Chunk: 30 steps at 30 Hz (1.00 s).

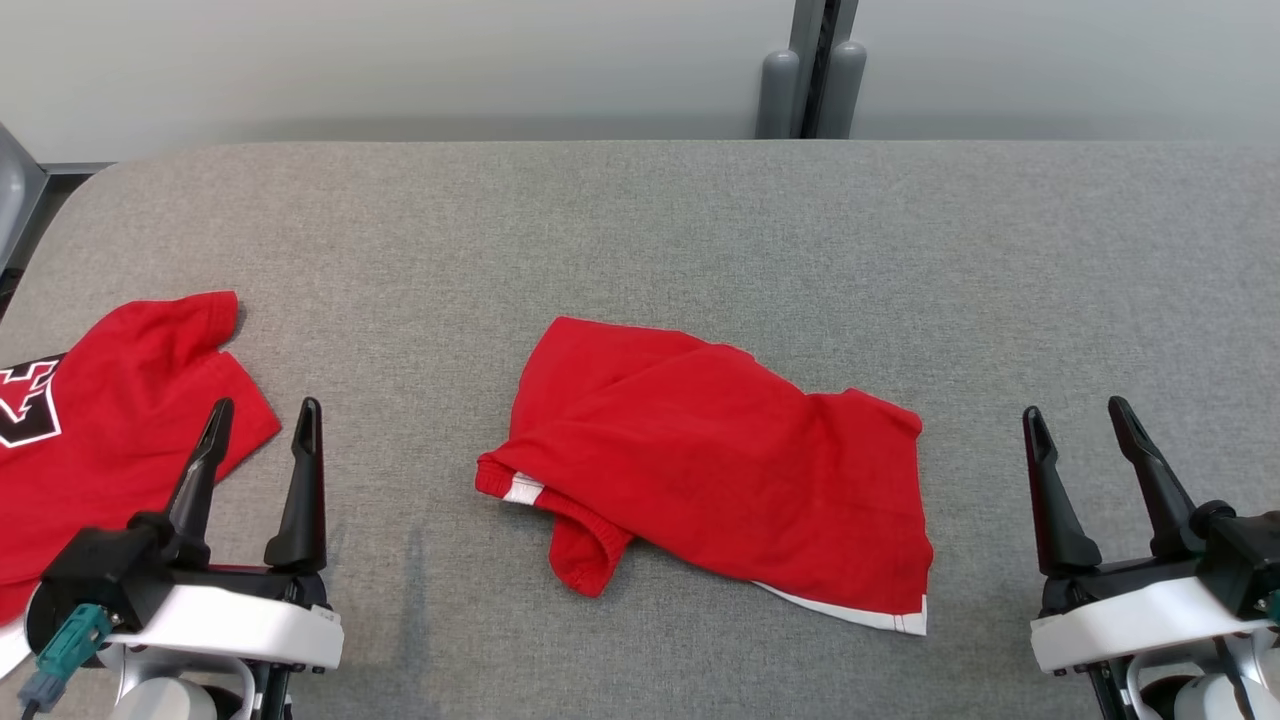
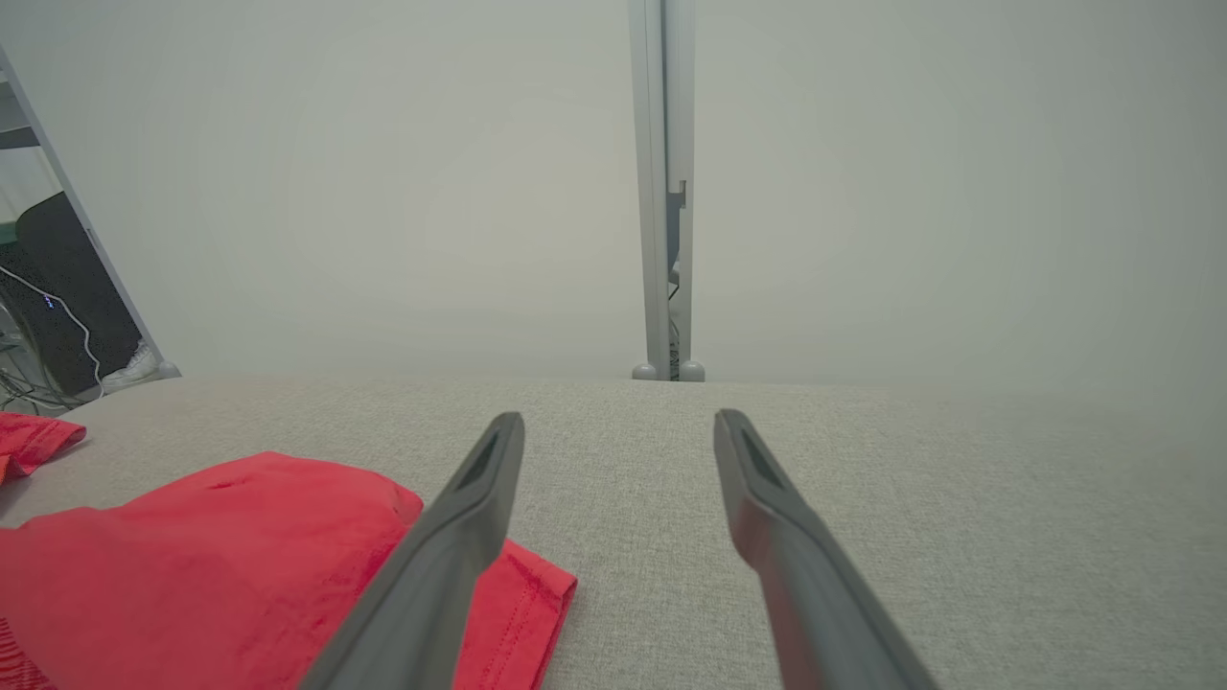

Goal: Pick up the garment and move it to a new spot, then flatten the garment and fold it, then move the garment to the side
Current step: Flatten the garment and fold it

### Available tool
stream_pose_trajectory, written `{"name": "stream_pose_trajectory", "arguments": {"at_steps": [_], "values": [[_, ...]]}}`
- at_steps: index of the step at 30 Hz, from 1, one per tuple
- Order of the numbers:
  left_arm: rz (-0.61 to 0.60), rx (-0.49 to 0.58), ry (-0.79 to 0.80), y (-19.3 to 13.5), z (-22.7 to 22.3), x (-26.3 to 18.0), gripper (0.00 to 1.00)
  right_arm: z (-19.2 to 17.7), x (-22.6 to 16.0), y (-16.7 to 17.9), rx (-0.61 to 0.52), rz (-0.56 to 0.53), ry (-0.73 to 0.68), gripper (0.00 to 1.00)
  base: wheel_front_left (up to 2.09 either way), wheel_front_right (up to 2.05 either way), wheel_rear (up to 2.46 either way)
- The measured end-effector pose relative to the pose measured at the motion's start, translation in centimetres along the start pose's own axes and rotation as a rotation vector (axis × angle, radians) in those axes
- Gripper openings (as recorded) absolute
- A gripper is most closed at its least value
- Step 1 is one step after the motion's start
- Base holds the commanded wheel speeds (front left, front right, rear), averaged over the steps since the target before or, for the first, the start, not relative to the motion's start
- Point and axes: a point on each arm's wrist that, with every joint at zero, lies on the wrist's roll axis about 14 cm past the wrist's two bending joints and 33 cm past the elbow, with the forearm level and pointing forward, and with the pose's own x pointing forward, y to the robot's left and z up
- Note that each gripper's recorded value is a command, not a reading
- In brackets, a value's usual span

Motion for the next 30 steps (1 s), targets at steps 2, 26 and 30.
{"name": "stream_pose_trajectory", "arguments": {"at_steps": [2,26,30], "values": [[0.009,0.001,-0.006,0.3,0.2,-0.3,1.00,0.1,0.0,0.0,-0.003,0.003,-0.001,1.00,0.00,0.00,0.00],[0.014,0.002,-0.025,0.4,0.7,-1.4,1.00,-4.4,-1.2,4.4,-0.031,0.159,0.165,1.00,0.00,0.00,0.00],[0.029,-0.002,-0.028,0.6,0.7,-1.8,1.00,-8.2,-3.6,6.9,-0.028,0.241,0.299,1.00,0.00,0.00,0.00]]}}
